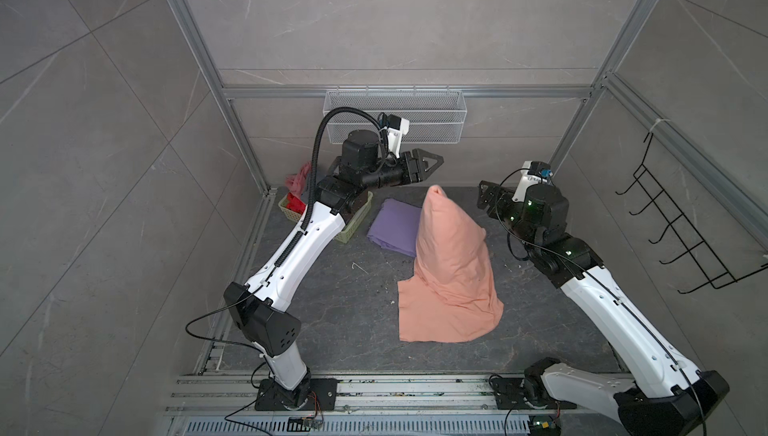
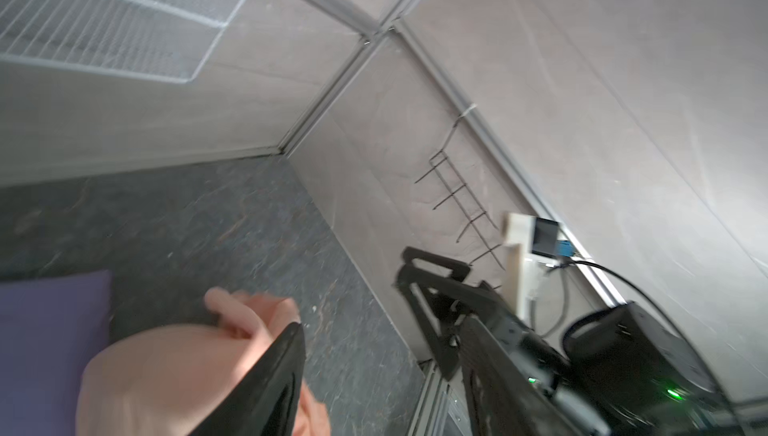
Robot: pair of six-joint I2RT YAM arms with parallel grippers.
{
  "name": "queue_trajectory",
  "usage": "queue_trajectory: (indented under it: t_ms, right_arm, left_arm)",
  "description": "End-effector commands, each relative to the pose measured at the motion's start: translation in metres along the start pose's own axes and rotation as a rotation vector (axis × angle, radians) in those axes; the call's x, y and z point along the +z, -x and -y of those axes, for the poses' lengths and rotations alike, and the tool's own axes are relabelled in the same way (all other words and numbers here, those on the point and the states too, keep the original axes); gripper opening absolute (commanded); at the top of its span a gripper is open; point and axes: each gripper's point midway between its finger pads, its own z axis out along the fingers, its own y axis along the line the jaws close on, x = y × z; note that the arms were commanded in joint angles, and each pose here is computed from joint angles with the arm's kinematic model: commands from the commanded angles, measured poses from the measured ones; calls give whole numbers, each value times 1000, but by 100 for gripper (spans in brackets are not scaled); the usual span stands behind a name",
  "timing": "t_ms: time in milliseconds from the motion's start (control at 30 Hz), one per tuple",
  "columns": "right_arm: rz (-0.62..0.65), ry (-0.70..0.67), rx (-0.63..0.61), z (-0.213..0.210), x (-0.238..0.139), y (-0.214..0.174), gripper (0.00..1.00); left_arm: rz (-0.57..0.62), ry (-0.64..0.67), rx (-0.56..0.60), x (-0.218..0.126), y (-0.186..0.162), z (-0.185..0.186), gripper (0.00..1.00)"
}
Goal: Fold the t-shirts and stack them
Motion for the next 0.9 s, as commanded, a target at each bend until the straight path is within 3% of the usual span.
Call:
queue_trajectory:
  t_ms: [0, 300, 500, 667, 867]
  right_arm:
    - [-67, -57, -84, 16, -3, -19, 92]
    - [-259, -22, -12, 15, 17, -80, 92]
    - [-427, 34, 112, 3, 42, -136, 88]
    - [-531, 91, 204, -6, 60, -182, 86]
    - [-620, 28, 260, 5, 69, -233, 84]
  left_arm:
    - [5, 259, -47, -11, -13, -52, 64]
    - [-198, 624, -117, -16, -106, -167, 66]
    - [-269, 838, -56, -16, -133, -239, 69]
    - [-292, 907, -126, -14, -139, -298, 70]
    - [-290, 895, -244, -11, -145, -354, 70]
